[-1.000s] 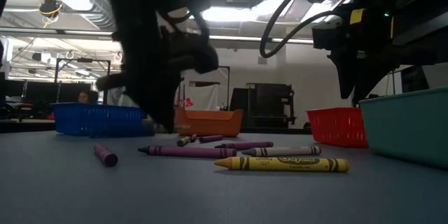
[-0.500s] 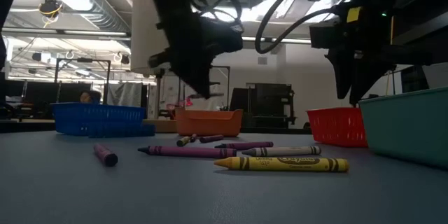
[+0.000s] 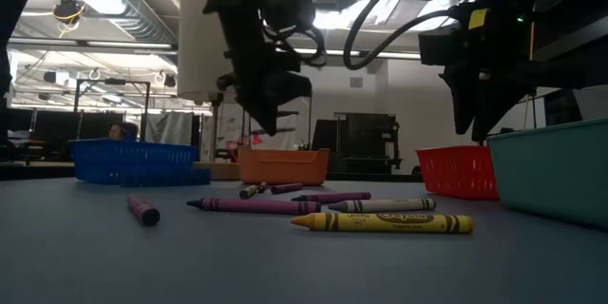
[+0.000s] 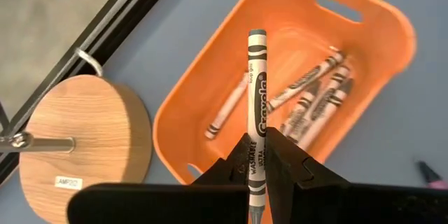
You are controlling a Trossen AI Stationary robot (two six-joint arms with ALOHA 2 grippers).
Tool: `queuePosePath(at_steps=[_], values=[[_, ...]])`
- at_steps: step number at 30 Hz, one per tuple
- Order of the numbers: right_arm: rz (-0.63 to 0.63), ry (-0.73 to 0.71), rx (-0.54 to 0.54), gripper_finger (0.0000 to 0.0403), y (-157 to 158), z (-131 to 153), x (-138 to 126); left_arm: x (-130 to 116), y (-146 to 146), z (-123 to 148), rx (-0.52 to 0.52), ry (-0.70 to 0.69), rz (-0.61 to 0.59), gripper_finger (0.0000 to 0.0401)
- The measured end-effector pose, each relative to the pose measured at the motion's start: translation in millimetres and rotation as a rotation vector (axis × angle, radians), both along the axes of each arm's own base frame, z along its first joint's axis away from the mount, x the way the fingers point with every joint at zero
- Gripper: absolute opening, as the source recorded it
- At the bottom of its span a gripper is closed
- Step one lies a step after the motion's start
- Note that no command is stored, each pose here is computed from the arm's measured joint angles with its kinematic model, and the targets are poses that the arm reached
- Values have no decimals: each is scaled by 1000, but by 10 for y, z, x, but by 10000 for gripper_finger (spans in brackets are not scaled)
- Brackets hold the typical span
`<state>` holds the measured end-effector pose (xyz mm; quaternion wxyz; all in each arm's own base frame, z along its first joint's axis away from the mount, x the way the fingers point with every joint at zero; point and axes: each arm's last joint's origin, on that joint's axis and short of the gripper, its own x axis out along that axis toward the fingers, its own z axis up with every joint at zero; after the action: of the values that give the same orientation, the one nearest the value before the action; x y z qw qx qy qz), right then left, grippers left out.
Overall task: Sort crayons
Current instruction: Put the gray crayon into the orange bin, then put the violet crayon into the red bin
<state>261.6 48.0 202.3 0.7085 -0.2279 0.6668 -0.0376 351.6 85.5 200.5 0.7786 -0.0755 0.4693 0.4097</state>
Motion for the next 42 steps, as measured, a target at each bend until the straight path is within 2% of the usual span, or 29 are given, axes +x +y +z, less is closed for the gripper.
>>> queuePosePath(at_steps=[14, 23, 28, 31, 36, 42], values=[[27, 11, -3, 122, 0, 0, 0, -19, 69, -8, -4, -1, 17, 10], [48, 11, -4, 122, 1, 0, 7, -19, 70, -10, 2, 14, -3, 82], [78, -6, -3, 122, 8, 2, 34, -19, 55, -10, -6, 13, -6, 91], [120, -1, -14, 122, 9, 19, 48, -28, -23, 55, -6, 7, -41, 91], [155, -43, -14, 122, 27, 163, 134, -69, -262, 310, 7, -62, -116, 91], [249, -184, -13, 122, 71, 389, 326, -195, -659, 632, 12, -141, -226, 92]])
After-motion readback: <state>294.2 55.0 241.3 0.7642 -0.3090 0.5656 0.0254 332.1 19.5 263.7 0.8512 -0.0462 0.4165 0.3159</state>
